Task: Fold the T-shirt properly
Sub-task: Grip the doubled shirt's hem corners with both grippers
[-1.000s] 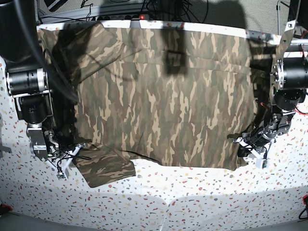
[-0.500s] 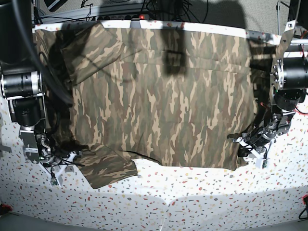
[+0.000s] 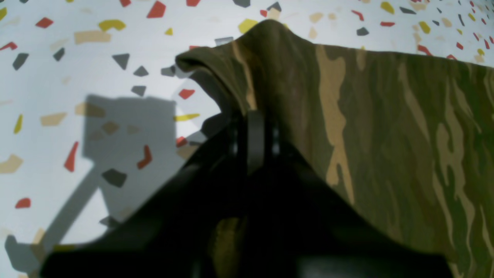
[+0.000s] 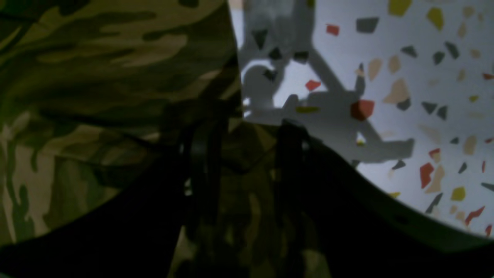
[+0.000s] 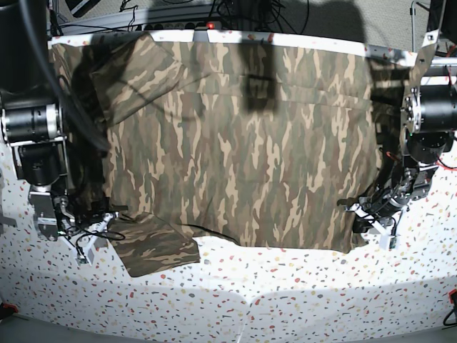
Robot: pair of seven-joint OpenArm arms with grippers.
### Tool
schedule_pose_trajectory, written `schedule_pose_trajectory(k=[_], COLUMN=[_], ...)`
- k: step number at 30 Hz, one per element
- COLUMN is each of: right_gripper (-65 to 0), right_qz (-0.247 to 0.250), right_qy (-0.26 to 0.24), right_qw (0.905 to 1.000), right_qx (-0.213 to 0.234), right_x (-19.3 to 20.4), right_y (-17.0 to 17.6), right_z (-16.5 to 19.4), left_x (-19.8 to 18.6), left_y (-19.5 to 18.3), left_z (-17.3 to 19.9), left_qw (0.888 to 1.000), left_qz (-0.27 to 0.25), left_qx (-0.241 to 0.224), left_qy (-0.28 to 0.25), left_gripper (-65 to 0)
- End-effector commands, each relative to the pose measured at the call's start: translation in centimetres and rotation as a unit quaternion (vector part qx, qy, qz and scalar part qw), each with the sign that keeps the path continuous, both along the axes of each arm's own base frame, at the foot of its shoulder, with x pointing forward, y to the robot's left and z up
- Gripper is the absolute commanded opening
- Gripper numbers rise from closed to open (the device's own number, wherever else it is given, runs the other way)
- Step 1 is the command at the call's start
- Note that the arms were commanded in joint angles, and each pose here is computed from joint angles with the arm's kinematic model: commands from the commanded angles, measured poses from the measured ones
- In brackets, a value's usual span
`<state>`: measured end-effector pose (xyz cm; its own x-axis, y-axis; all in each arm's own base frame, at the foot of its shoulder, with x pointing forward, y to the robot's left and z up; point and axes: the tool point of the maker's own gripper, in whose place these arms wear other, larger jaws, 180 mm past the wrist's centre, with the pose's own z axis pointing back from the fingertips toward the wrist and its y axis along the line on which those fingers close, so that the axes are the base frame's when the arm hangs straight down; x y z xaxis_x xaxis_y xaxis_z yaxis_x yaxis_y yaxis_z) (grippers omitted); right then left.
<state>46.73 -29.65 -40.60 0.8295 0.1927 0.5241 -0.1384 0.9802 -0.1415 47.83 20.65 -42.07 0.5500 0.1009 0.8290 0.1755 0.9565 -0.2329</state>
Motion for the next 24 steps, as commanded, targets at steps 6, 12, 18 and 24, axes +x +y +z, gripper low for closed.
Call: schedule_pose_trajectory(k=[6,12,18,24], right_gripper=[-46.3,-54.1,-62.3,-65.0], right_qz=[0.008,0.01,0.01,0.012], right_qy=[-0.007,-0.001,-0.001,-0.024], right_qw=[0.9999,0.9999,0.9999,0.9995], right_qx=[0.007,0.011,0.011,0.014], right_x=[0.5,0.4,0.4,1.0], right_y=[1.1,1.7,1.7,1.7], right_z=[0.2,-0.2,-0.2,0.4], left_x=[1.4,1.4,1.4,1.4], left_y=[0.4,0.3,0.3,0.3], left_z=[1.8,1.8,1.8,1.8], left_qw=[1.0,1.0,1.0,1.0], left_qz=[0.002,0.001,0.001,0.001], left_qx=[0.0,0.0,0.0,0.0], left_qy=[-0.024,-0.022,-0.022,-0.022], left_gripper=[-65.0,-65.0,-65.0,-65.0])
